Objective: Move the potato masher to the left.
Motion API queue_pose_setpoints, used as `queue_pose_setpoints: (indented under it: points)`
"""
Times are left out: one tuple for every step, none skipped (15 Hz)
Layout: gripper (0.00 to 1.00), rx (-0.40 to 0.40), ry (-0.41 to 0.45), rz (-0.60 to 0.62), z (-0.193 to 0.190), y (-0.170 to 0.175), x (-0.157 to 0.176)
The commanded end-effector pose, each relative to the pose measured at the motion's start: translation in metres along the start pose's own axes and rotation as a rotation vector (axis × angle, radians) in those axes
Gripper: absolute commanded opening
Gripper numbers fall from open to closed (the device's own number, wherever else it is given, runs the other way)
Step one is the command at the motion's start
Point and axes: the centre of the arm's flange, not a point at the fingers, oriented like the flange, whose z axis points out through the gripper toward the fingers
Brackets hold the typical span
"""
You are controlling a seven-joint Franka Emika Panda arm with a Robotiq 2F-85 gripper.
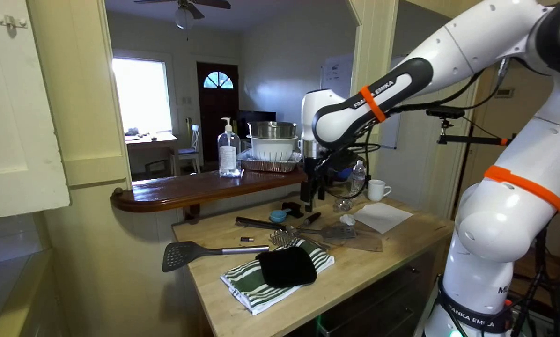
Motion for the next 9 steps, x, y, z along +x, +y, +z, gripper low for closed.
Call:
queue_pose_setpoints:
  points:
    - [1.00,0.031,-0.066,0.068,0.014,0.001,0.066]
    - [1.00,0.035,-0.081,0.085,0.019,0.002,0.076]
    - [1.00,0.042,-0.084,0.099,0.025,0.004,0.085]
    - [1.00,0.057,-0.095,0.104,0.026,0.005,0.088]
    - [1.00,0.030,-0.055,0.069,0.023,0.003,0.064]
    - [1.00,0.033,-0.062,0.070,0.027,0.003,0.070]
    - [1.00,0.033,-0.065,0.069,0.029,0.003,0.071]
    - [1.00,0.033,-0.064,0.069,0.029,0.003,0.071]
    - [1.00,0.033,-0.060,0.069,0.027,0.003,0.071]
